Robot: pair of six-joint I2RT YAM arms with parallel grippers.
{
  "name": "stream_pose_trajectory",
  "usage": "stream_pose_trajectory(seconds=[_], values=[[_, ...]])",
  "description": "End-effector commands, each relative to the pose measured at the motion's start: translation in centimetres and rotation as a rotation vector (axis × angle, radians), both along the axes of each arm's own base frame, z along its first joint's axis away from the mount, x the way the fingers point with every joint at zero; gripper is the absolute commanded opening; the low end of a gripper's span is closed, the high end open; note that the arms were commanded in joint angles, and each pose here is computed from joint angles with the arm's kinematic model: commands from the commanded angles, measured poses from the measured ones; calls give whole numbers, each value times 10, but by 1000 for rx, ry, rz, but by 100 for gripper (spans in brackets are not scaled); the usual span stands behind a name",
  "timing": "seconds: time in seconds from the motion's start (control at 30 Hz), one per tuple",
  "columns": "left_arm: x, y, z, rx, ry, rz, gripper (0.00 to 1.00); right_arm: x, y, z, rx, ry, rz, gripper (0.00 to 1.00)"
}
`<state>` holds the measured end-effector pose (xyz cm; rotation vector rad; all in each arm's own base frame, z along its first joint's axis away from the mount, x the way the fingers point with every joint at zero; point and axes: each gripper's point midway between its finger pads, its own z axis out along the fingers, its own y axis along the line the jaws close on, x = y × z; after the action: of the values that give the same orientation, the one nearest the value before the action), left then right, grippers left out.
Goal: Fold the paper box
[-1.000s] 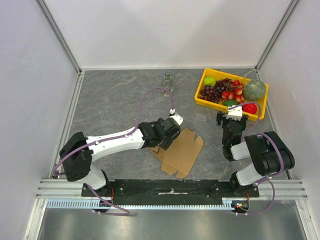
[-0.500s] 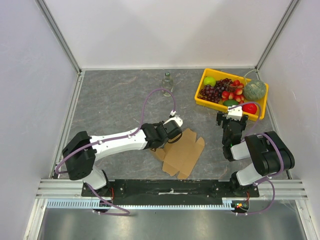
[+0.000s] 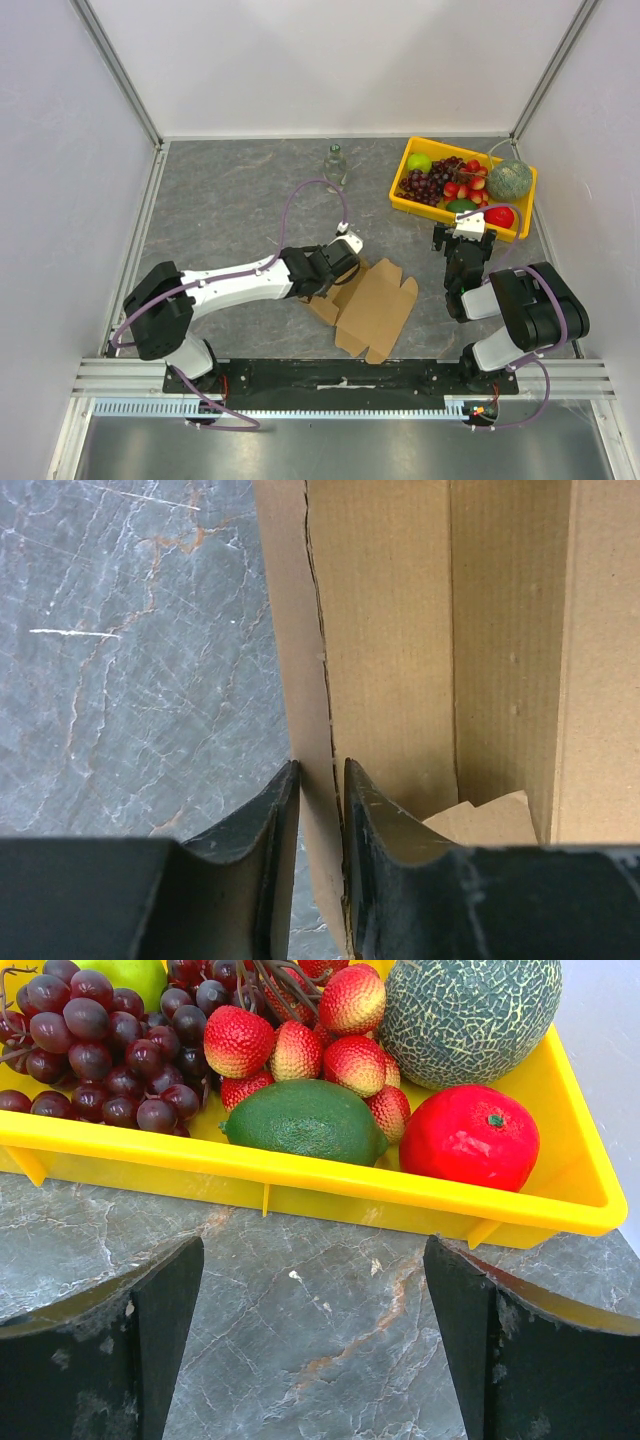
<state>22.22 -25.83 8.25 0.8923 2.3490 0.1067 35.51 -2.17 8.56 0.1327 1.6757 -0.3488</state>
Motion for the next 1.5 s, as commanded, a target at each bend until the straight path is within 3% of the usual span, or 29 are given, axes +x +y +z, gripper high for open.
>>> stream_pose_trajectory(seconds=[0.0, 0.47, 1.1, 1.47], values=[[4, -20, 10, -143, 7, -14, 30, 7, -2, 15, 23, -59, -20, 98], [20, -6, -7, -349, 136, 73, 29, 7, -2, 14, 21, -57, -20, 98], [30, -18, -1, -510, 173, 87, 29, 7, -2, 15, 22, -58, -19, 98], [41, 0, -31, -550, 231, 155, 29, 7, -2, 14, 21, -57, -22, 98]])
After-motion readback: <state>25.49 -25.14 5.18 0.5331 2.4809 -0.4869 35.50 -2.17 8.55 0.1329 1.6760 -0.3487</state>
